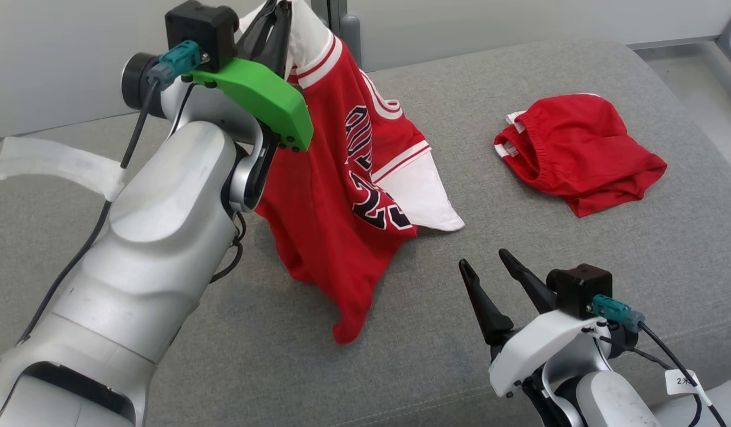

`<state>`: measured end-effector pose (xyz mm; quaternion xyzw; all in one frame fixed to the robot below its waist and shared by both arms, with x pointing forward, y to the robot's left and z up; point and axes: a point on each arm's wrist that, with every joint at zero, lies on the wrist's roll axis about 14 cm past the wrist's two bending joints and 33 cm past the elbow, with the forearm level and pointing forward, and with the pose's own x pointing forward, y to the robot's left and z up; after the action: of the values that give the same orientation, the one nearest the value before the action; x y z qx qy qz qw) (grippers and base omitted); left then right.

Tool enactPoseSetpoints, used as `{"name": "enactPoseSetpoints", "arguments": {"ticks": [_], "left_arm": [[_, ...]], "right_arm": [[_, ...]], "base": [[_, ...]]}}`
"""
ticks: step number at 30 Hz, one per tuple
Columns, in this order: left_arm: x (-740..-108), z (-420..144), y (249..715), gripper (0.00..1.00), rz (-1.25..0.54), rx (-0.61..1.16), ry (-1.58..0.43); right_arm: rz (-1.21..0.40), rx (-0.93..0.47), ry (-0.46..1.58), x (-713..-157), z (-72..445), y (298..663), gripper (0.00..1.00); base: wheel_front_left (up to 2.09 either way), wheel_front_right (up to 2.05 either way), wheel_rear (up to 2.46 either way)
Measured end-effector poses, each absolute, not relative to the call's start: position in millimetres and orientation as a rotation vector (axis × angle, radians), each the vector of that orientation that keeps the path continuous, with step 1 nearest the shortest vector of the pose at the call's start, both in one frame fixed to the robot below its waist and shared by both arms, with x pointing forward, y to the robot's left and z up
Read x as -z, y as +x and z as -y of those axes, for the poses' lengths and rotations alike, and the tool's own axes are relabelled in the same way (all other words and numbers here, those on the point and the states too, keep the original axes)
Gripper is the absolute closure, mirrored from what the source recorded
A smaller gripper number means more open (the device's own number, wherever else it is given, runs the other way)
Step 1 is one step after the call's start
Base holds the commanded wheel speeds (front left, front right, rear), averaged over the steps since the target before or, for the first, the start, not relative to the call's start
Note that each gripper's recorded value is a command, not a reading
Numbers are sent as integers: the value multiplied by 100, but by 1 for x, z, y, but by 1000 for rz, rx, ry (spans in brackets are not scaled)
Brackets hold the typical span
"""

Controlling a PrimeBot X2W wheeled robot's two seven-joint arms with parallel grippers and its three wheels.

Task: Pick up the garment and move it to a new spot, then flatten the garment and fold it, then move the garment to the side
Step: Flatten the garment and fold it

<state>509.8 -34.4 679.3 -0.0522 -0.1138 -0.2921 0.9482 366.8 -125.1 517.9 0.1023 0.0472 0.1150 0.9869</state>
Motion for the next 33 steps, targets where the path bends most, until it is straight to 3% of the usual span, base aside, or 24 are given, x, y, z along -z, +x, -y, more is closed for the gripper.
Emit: {"name": "enactPoseSetpoints", "arguments": {"ticks": [11, 18, 33], "left_arm": [[-745, 62, 482, 100, 395, 682, -113], [-765, 52, 483, 100, 438, 626, -142], [-591, -81, 541, 100, -3, 201, 1]], "right_arm": [[-88, -228, 209, -520, 126, 362, 0], [-82, -232, 210, -522, 125, 358, 0], [-90, -229, 209, -520, 125, 360, 0]], "base": [[0, 0, 0], [0, 0, 0], [0, 0, 0]]}}
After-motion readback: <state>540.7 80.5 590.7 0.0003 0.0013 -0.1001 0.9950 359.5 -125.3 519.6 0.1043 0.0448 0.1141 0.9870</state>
